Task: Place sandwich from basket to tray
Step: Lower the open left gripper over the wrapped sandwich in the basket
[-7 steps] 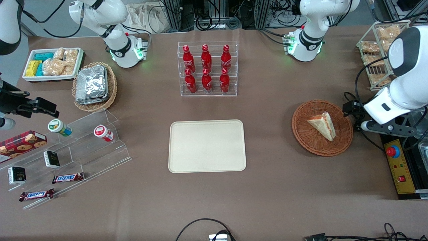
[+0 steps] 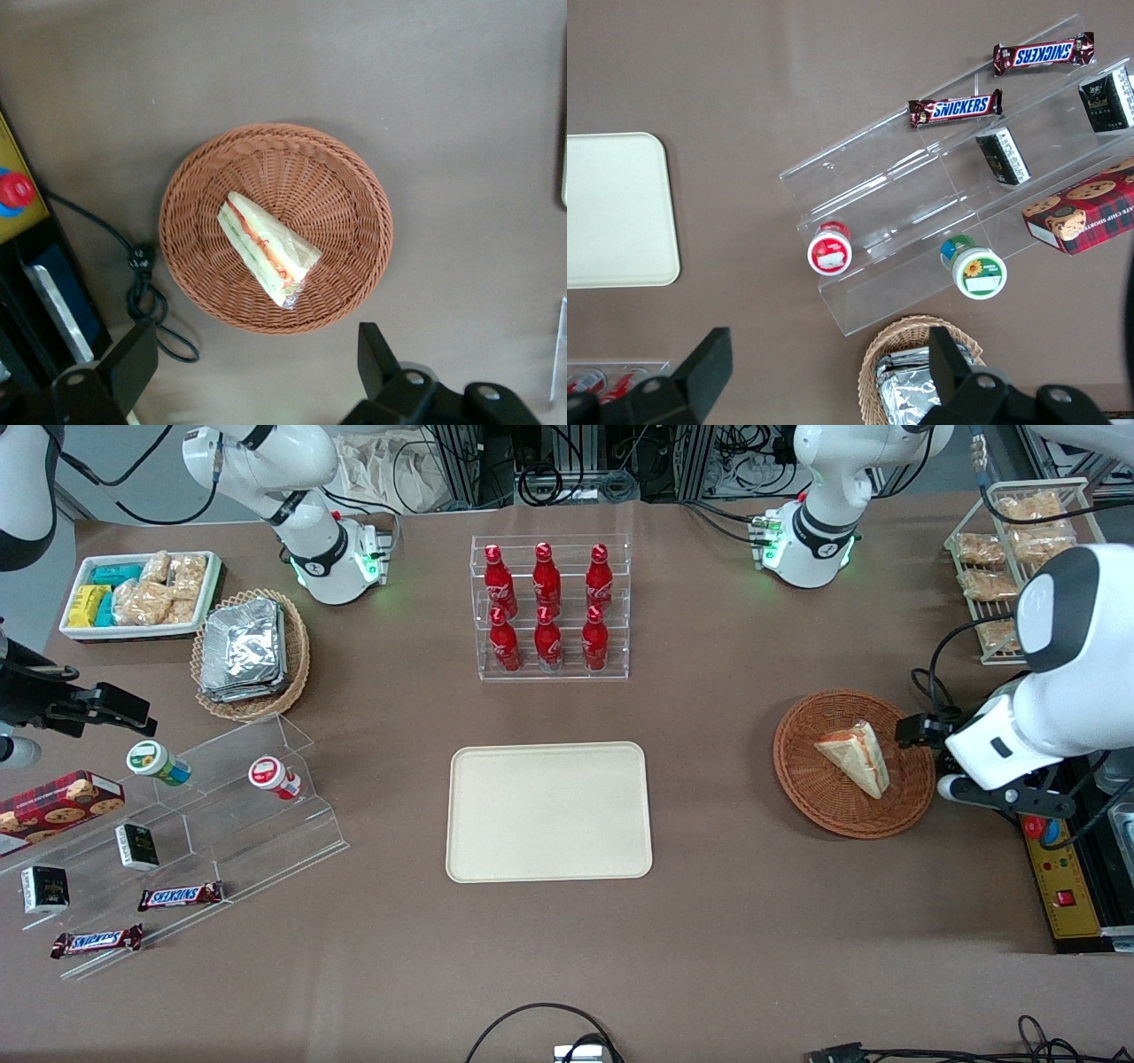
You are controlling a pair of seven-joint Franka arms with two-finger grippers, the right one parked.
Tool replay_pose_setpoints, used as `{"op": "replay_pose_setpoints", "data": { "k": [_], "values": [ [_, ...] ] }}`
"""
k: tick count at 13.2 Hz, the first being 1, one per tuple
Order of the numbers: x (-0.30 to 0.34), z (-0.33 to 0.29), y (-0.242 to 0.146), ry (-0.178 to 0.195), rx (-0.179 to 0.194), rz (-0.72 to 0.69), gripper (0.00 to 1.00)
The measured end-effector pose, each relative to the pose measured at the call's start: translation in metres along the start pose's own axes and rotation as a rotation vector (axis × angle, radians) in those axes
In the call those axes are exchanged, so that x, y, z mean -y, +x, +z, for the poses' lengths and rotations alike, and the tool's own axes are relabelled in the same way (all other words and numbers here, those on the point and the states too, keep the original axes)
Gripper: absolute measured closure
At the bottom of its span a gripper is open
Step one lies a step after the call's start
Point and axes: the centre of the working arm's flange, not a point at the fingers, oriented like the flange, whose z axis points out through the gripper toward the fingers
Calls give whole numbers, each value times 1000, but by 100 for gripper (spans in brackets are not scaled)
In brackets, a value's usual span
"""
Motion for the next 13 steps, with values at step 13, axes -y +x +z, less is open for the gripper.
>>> {"op": "replay_pose_setpoints", "data": {
  "k": [13],
  "values": [
    [1, 183, -51, -13, -40, -763, 0]
  ]
}}
